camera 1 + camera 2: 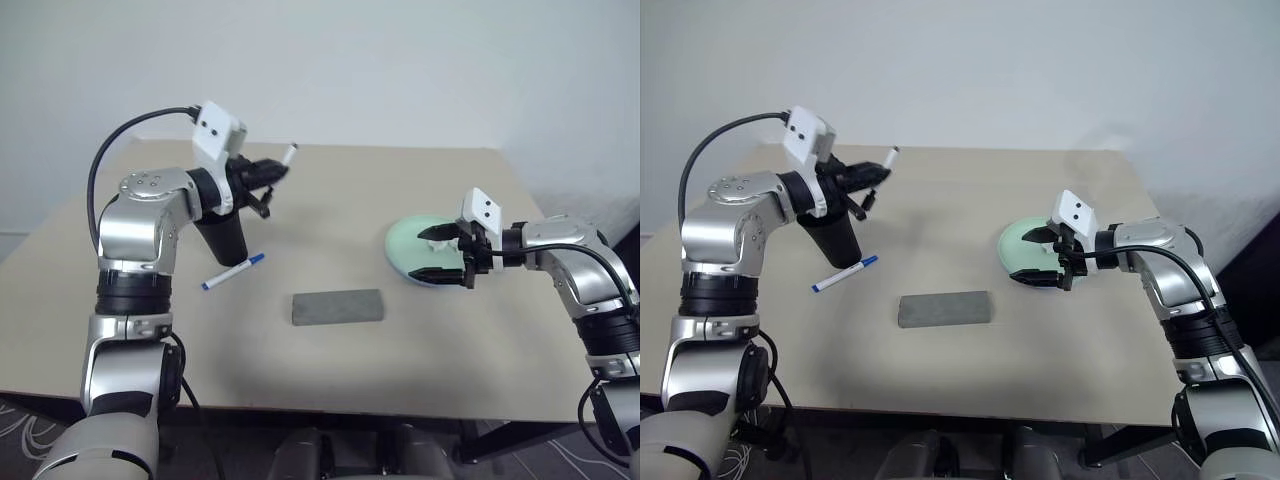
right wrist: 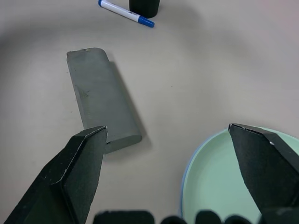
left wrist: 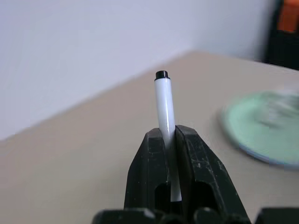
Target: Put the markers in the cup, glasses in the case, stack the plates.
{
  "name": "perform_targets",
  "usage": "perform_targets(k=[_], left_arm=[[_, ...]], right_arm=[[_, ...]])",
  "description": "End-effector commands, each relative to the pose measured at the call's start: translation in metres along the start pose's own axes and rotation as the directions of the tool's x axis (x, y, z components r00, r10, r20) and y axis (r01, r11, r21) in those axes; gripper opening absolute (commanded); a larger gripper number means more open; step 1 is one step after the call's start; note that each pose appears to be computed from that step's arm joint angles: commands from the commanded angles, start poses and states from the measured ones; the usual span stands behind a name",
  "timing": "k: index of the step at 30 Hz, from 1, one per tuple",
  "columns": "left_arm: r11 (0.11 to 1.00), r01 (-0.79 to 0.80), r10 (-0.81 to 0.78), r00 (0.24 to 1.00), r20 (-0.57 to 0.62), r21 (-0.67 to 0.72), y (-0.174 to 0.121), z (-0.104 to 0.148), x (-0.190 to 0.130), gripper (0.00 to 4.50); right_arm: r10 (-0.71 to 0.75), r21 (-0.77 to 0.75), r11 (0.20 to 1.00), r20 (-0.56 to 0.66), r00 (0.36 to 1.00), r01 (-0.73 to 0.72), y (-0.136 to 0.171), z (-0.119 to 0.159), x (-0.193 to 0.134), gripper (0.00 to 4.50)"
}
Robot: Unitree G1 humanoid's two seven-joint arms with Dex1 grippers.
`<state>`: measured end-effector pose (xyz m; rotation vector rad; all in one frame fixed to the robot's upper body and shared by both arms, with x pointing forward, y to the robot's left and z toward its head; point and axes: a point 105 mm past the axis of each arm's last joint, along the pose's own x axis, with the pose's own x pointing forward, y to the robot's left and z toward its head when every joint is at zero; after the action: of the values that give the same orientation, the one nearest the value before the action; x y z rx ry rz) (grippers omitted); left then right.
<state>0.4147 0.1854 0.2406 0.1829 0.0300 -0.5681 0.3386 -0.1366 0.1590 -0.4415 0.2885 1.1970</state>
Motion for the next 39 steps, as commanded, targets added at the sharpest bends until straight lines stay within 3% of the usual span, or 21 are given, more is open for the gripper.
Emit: perform_targets(k=[1, 6, 13, 22, 31, 34, 39], left_arm=[[0.977, -0.212, 0.208, 0.973, 0.103, 0.029, 0.040, 0.019, -0.010, 0.06], [0.937, -0.348, 0.342, 0.931, 0.128, 0.027, 0.067, 0.001, -0.018, 0.06], [0.917, -0.394, 0.388, 0.917, 0.089, 0.061, 0.075, -0.030, -0.020, 0.06], [0.937, -0.347, 0.346, 0.937, 0.041, 0.038, 0.063, -0.063, -0.015, 0.06], [0.950, -0.311, 0.311, 0.950, 0.019, 0.022, 0.057, -0.069, -0.012, 0.06], [0.961, -0.277, 0.277, 0.961, 0.011, 0.004, 0.054, -0.069, -0.012, 0.82], [0.960, -0.280, 0.280, 0.960, 0.030, 0.022, 0.055, -0.059, -0.013, 2.61]], right_arm=[[-0.024, -0.049, 0.998, 0.038, 0.999, 0.026, -0.006, 0.017, -0.005, 4.50], [-0.023, -0.047, 0.999, 0.043, 0.999, 0.025, -0.006, 0.018, -0.003, 4.50], [-0.020, -0.047, 0.999, 0.049, 0.999, 0.023, -0.006, 0.020, -0.003, 4.50], [-0.020, -0.050, 0.998, 0.053, 0.998, 0.023, -0.006, 0.022, -0.003, 4.50], [-0.024, -0.050, 0.998, 0.053, 0.998, 0.026, -0.007, 0.022, -0.003, 4.50], [-0.024, -0.050, 0.998, 0.054, 0.998, 0.027, -0.006, 0.022, -0.002, 4.50], [-0.022, -0.051, 0.998, 0.053, 0.998, 0.025, -0.006, 0.022, -0.001, 4.50]])
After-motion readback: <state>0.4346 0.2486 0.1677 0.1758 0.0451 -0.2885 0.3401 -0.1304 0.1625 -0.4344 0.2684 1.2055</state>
